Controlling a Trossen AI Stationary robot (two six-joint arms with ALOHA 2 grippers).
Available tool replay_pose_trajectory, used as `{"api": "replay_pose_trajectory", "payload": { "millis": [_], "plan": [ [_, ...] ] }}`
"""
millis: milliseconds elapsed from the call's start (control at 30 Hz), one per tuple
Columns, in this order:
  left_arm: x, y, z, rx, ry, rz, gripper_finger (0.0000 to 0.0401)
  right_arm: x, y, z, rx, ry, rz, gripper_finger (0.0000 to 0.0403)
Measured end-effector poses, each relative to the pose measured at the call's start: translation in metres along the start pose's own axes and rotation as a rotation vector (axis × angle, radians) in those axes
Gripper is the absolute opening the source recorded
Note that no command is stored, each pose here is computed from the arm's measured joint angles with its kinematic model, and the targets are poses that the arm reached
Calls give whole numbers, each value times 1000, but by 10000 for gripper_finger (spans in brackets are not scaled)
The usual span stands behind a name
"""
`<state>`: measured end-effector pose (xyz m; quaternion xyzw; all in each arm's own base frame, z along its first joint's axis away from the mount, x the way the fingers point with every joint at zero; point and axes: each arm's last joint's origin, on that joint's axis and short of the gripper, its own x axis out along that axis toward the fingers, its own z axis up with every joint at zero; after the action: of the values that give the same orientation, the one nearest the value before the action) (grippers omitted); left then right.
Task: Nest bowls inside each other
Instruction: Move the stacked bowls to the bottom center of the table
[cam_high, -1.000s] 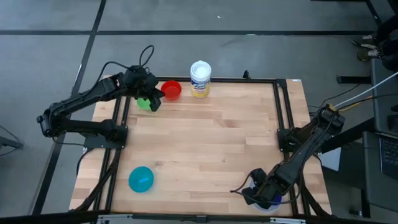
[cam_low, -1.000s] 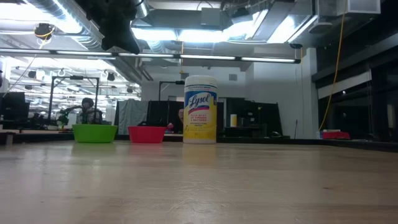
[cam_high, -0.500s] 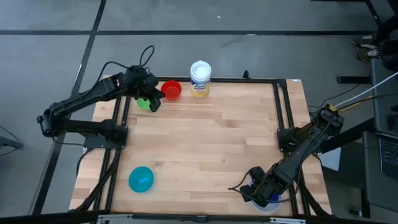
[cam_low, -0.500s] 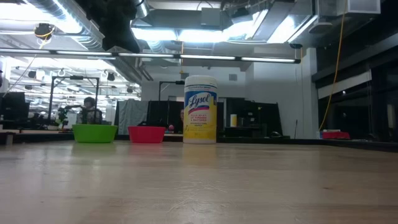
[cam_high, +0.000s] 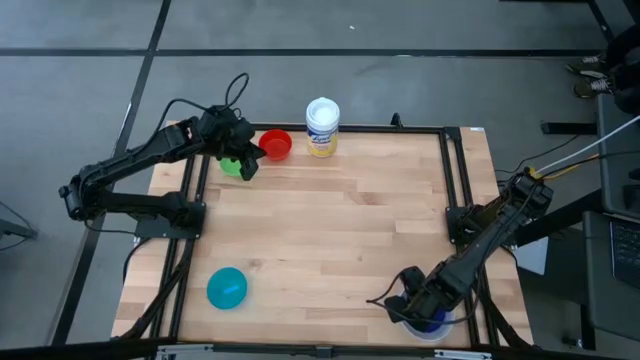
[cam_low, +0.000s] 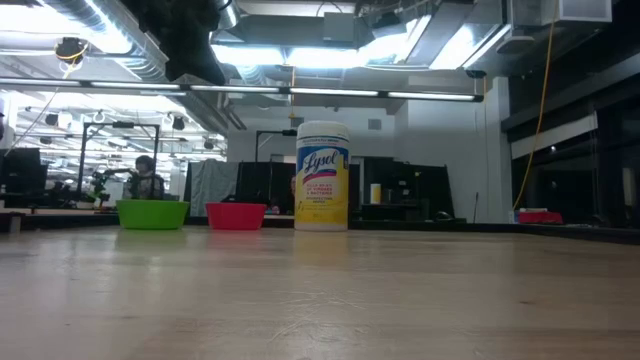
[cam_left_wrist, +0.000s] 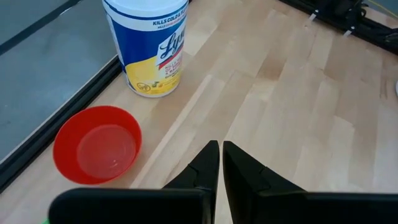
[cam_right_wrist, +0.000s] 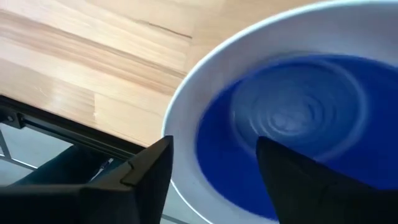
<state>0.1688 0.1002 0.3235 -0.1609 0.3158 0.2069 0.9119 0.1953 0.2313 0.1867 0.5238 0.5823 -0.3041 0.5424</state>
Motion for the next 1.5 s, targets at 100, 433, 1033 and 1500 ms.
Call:
{"api": "replay_pose_trajectory", "payload": {
  "millis": [100,433,1033,1500],
  "plan": [
    [0,0,0,1,0,0,18,0,1,2,9,-1,1,229],
    [0,0,0,1,0,0,18,-1,4,6,22,-48,34,35],
    [0,0,0,-7,0,0,18,-17,10,6,10,-137,211,76],
    [6,1,0,-31,22,3,18,-34,-2,9,1,-132,149,3]
  ]
}}
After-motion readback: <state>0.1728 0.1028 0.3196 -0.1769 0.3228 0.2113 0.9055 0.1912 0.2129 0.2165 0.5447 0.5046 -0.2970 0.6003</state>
